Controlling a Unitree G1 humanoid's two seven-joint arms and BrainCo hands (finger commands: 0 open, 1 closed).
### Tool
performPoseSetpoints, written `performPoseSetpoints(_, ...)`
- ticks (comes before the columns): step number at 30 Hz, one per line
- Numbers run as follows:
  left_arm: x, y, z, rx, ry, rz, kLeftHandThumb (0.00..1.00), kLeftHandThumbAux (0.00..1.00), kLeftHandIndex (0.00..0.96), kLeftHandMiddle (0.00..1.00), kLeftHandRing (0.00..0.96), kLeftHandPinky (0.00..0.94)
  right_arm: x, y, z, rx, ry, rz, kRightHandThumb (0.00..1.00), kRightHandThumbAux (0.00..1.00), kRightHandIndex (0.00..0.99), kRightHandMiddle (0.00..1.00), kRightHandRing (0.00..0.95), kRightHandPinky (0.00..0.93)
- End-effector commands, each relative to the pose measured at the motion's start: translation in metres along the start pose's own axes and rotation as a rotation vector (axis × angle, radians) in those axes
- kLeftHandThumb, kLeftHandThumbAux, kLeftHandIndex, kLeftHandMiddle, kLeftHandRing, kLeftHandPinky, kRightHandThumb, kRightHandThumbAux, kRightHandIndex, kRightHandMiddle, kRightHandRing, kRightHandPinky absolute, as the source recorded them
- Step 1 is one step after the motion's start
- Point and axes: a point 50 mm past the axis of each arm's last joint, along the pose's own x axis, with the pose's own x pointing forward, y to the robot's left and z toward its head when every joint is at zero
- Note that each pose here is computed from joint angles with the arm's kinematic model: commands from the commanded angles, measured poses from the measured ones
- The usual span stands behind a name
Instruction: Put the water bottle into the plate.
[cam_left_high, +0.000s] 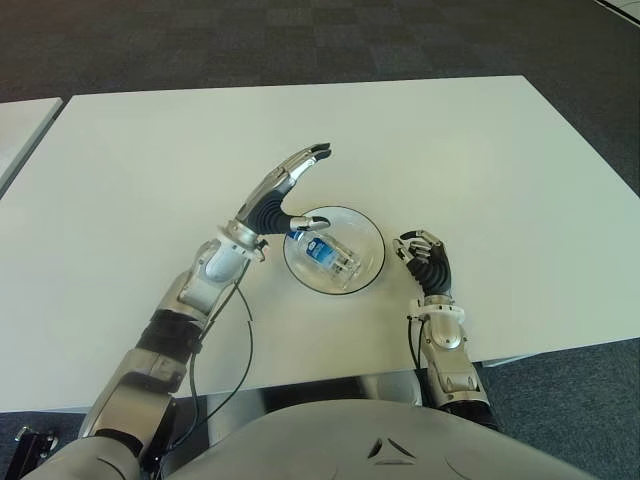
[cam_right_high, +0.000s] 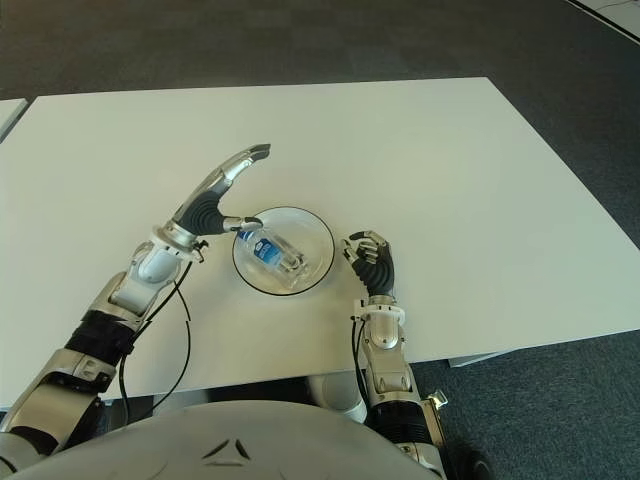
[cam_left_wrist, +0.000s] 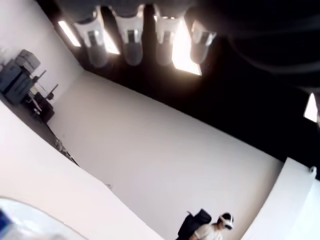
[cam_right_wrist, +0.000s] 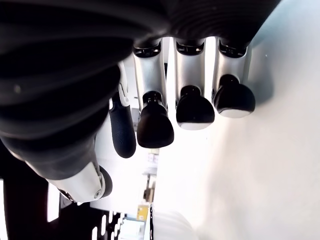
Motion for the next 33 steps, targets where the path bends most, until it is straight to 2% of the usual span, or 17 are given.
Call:
performPoseSetpoints(1, -0.021, -0.004, -0.027, -0.058, 0.13, 0.128, 0.11, 0.317, 0.0, 0.0, 0.0, 0.0, -0.002, 0.002, -0.003, 0.001, 0.017, 0.002, 0.707, 0.728, 0.437, 0.839, 0.851, 0.854)
performPoseSetpoints(2, -0.022, -0.005, -0.029, -0.064, 0.133, 0.143, 0.11, 0.315, 0.0, 0.0, 0.0, 0.0, -0.002, 0.002, -0.003, 0.002, 0.016, 0.002, 0.707, 0.728, 0.437, 0.839, 0.85, 0.854)
performPoseSetpoints(6, -0.015, -0.002, 0.0, -0.1, 0.025, 0.225, 0.097, 0.317, 0.0, 0.0, 0.0, 0.0, -0.001, 0.003, -0.003, 0.006, 0.014, 0.003, 0.707, 0.728, 0.437, 0.839, 0.85, 0.853)
performPoseSetpoints(8, -0.018, -0.004, 0.005, -0.127, 0.028, 0.252, 0.087, 0.319, 0.0, 0.0, 0.0, 0.0, -0.001, 0.003, -0.003, 0.009, 0.012, 0.003, 0.707, 0.728, 0.437, 0.839, 0.85, 0.853)
performPoseSetpoints(15, -0.03, -0.001, 0.001, -0.243, 0.133, 0.344, 0.056, 0.359, 0.0, 0.0, 0.0, 0.0, -0.001, 0.004, -0.003, 0.012, 0.013, 0.011, 0.707, 0.727, 0.438, 0.838, 0.849, 0.85)
performPoseSetpoints(20, -0.044, 0.0, 0.004, -0.296, 0.215, 0.458, 0.007, 0.465, 0.0, 0.0, 0.0, 0.006, -0.001, 0.004, -0.003, 0.017, 0.009, 0.017, 0.707, 0.727, 0.438, 0.839, 0.849, 0.853)
performPoseSetpoints(24, -0.061, -0.006, 0.005, -0.317, 0.302, 0.542, 0.001, 0.509, 0.0, 0.009, 0.0, 0.035, -0.001, 0.004, -0.003, 0.019, 0.009, 0.019, 0.707, 0.727, 0.438, 0.841, 0.851, 0.856)
performPoseSetpoints(28, -0.079, -0.014, 0.0, -0.326, 0.395, 0.608, 0.0, 0.568, 0.063, 0.08, 0.058, 0.107, -0.001, 0.002, -0.004, 0.016, 0.01, 0.018, 0.706, 0.727, 0.437, 0.843, 0.855, 0.862)
performPoseSetpoints(33, -0.086, -0.019, -0.005, -0.323, 0.466, 0.671, 0.0, 0.656, 0.141, 0.142, 0.118, 0.171, -0.001, 0.001, -0.004, 0.008, 0.01, 0.017, 0.706, 0.728, 0.437, 0.841, 0.854, 0.859)
